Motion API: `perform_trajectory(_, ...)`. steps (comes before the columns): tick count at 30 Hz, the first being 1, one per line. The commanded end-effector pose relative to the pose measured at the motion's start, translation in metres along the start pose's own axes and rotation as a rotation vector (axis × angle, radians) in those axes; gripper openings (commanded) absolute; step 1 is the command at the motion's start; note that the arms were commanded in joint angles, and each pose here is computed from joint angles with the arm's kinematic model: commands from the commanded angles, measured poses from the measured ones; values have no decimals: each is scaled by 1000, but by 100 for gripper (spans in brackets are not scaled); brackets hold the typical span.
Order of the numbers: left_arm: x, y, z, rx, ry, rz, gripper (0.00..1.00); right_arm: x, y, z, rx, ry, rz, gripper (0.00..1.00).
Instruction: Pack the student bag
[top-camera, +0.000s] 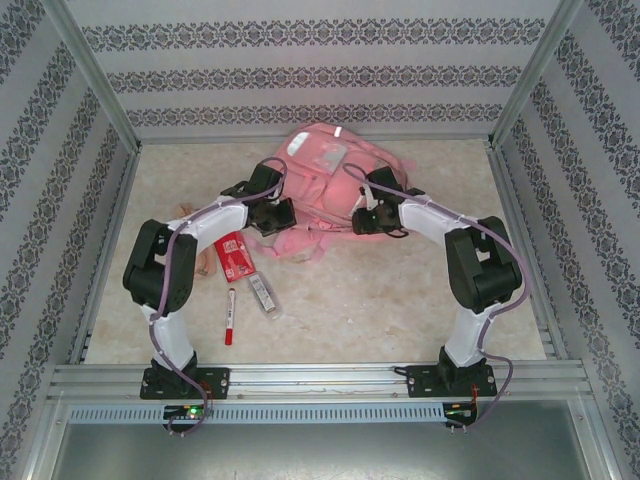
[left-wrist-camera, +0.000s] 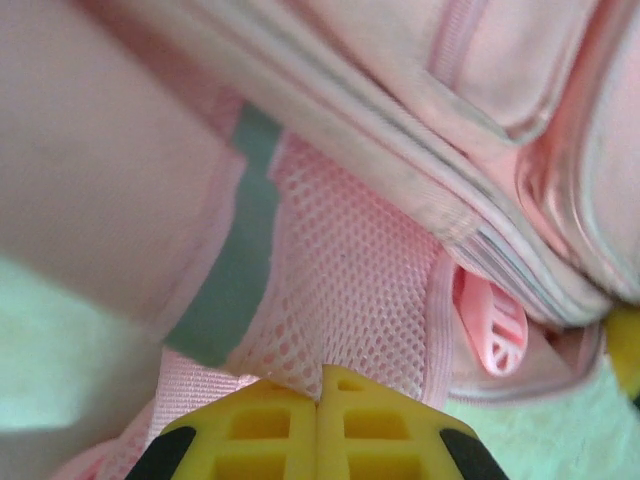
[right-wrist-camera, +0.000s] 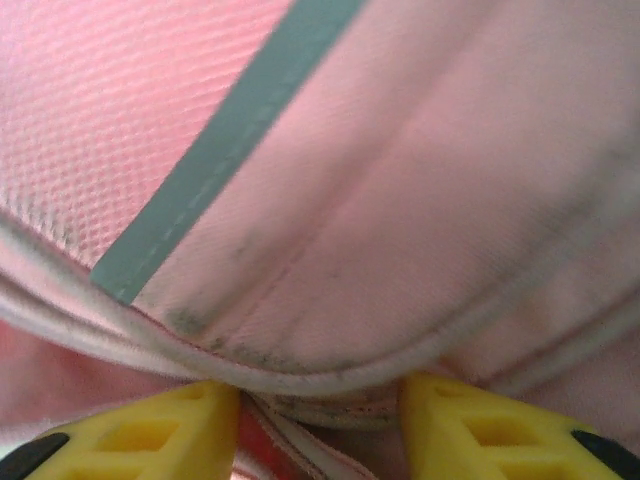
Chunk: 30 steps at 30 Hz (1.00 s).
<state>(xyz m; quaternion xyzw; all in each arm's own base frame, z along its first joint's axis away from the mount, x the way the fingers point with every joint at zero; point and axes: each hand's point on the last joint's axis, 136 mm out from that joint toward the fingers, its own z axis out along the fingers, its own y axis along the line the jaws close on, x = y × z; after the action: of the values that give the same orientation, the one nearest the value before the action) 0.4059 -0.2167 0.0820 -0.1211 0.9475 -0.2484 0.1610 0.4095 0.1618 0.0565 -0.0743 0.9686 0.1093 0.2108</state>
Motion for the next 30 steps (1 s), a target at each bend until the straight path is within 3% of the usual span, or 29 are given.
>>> perform_trajectory(1, 19, -25, -14, 77, 38, 12, 0, -13, -4, -8, -9, -24, 15, 51)
perform_trajectory(6, 6, -48, -23, 136, 14, -2, 0, 5, 40, -53, -180, -18, 99, 57)
perform_trajectory(12, -7, -75, -36, 210, 3, -15, 0, 63, 104, -87, -400, 7, -18, 57)
perform_trajectory(16, -2, -81, -33, 216, 34, -4, 0, 78, 128, -72, -468, 38, -113, 58)
perform_trajectory(23, 4, -77, -25, 207, 64, -13, 0, 43, 117, -25, -333, -20, -72, 57)
perform_trajectory(30, 5, -76, -27, 214, 50, -33, 0, 18, 125, -8, -361, -124, -90, 50)
